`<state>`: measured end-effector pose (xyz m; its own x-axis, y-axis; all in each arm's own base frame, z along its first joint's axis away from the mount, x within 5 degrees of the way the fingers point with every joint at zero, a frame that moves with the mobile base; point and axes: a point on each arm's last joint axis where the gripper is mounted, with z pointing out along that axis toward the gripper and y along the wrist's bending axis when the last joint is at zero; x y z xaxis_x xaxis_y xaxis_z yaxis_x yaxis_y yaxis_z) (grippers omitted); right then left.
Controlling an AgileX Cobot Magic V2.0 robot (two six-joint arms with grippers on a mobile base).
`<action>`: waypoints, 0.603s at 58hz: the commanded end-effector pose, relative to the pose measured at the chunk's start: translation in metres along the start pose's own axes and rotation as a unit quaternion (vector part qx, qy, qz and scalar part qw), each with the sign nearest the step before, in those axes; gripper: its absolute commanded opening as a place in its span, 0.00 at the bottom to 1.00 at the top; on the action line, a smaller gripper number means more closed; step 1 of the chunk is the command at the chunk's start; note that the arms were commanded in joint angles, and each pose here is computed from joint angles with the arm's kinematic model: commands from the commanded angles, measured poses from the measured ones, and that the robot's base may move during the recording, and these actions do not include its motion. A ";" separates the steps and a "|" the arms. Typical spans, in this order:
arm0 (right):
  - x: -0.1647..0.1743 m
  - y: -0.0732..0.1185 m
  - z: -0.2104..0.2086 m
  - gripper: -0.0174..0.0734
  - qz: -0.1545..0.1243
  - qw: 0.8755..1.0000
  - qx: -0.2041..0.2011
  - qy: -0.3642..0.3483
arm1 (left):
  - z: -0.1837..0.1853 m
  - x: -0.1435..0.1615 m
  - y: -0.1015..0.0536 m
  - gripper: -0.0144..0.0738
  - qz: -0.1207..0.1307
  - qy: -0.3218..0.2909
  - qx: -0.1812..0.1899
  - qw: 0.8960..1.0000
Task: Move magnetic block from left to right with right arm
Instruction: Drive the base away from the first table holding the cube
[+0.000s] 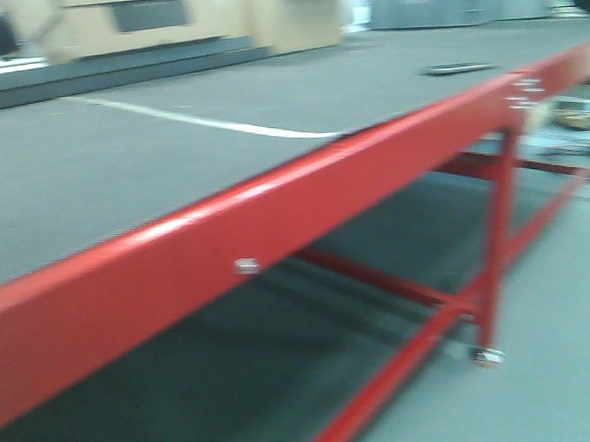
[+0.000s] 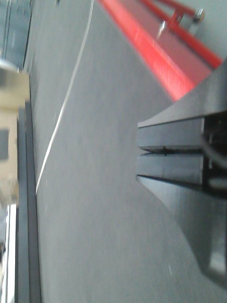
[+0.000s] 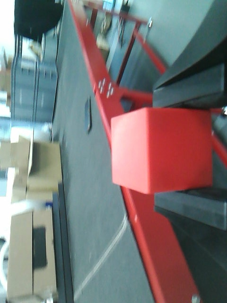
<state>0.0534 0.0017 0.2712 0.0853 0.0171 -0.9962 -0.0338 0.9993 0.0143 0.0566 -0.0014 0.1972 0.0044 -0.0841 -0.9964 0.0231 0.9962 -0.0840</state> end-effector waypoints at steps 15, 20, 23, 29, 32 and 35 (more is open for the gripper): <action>-0.018 0.000 -0.001 0.50 -0.008 0.998 0.002 -0.055 | -0.001 -0.005 0.000 0.03 -0.003 -0.043 0.003 0.999; -0.018 0.000 -0.001 0.50 -0.008 0.998 0.002 -0.055 | -0.001 -0.005 0.000 0.03 -0.003 -0.043 0.003 0.999; -0.018 0.000 -0.001 0.50 -0.008 0.998 0.002 -0.055 | -0.001 -0.005 0.000 0.03 -0.003 -0.043 0.003 0.999; -0.018 0.000 -0.001 0.50 -0.008 0.998 0.002 -0.055 | -0.001 -0.005 0.000 0.03 -0.003 -0.043 0.003 0.999; -0.018 0.000 -0.001 0.50 -0.008 0.998 0.002 -0.055 | -0.001 -0.005 0.000 0.03 -0.003 -0.043 0.003 0.999; -0.018 0.000 -0.001 0.50 -0.008 0.998 0.002 -0.055 | -0.001 -0.005 0.000 0.03 -0.003 -0.043 0.003 0.999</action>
<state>0.0534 0.0017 0.2712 0.0853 0.0171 -0.9962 -0.0338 0.9993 0.0143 0.0566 -0.0014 0.1972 0.0044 -0.0841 -0.9964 0.0231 0.9962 -0.0840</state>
